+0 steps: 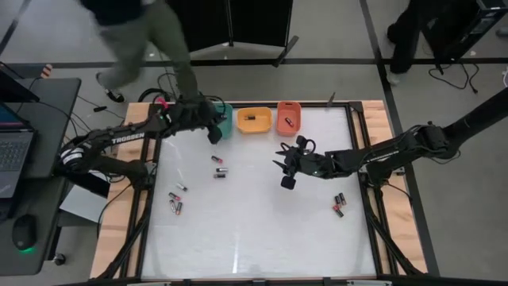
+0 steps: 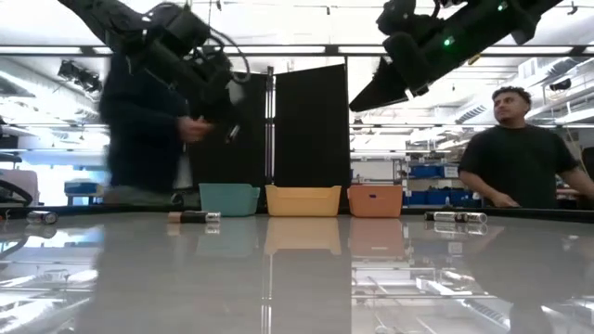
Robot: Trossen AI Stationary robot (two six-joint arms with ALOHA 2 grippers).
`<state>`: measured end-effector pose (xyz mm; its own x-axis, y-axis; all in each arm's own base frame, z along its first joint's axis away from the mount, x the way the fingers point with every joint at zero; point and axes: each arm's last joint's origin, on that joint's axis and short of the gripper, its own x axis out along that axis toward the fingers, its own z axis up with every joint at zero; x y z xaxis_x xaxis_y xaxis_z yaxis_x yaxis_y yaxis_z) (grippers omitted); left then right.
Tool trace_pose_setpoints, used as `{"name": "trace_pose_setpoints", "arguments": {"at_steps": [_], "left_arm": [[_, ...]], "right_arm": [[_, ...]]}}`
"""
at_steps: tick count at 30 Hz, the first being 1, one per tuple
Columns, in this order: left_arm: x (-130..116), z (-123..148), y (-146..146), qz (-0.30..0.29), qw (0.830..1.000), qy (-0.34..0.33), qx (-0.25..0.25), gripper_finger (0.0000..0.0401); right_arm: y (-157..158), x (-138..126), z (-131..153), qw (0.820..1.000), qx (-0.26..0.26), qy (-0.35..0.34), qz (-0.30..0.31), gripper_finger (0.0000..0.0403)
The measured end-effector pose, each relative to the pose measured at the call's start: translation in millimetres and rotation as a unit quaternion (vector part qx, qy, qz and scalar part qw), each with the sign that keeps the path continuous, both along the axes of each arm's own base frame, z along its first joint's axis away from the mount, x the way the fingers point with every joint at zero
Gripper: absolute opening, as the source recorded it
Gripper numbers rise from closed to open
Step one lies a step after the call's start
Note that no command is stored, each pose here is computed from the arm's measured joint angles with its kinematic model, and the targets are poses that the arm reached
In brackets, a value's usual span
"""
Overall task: Sort batteries
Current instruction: Put the silver battery into the green bin
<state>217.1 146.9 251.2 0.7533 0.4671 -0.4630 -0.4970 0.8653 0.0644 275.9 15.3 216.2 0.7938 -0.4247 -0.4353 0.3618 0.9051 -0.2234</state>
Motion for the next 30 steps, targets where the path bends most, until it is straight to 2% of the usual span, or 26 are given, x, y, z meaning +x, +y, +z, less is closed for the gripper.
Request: {"name": "trace_pose_setpoints", "arguments": {"at_steps": [8, 20, 30], "left_arm": [[-3.8, -23.2, 30.9, 0.049, 0.997, 0.039, -0.049, 0.0058], [29.2, -46.8, 67.4, 0.053, 0.98, 0.151, -0.119, 0.0058], [38.6, -60.8, 76.1, 0.057, 0.975, 0.174, -0.128, 0.0058]], "right_arm": [[-8.5, 3.6, -7.5, 1.0, 0.01, 0.013, -0.005, 0.0149], [-13.8, 4.2, -8.4, 1.0, 0.015, 0.012, -0.015, 0.0149], [-13.8, 4.1, -8.6, 1.0, 0.015, 0.013, -0.015, 0.0149]]}}
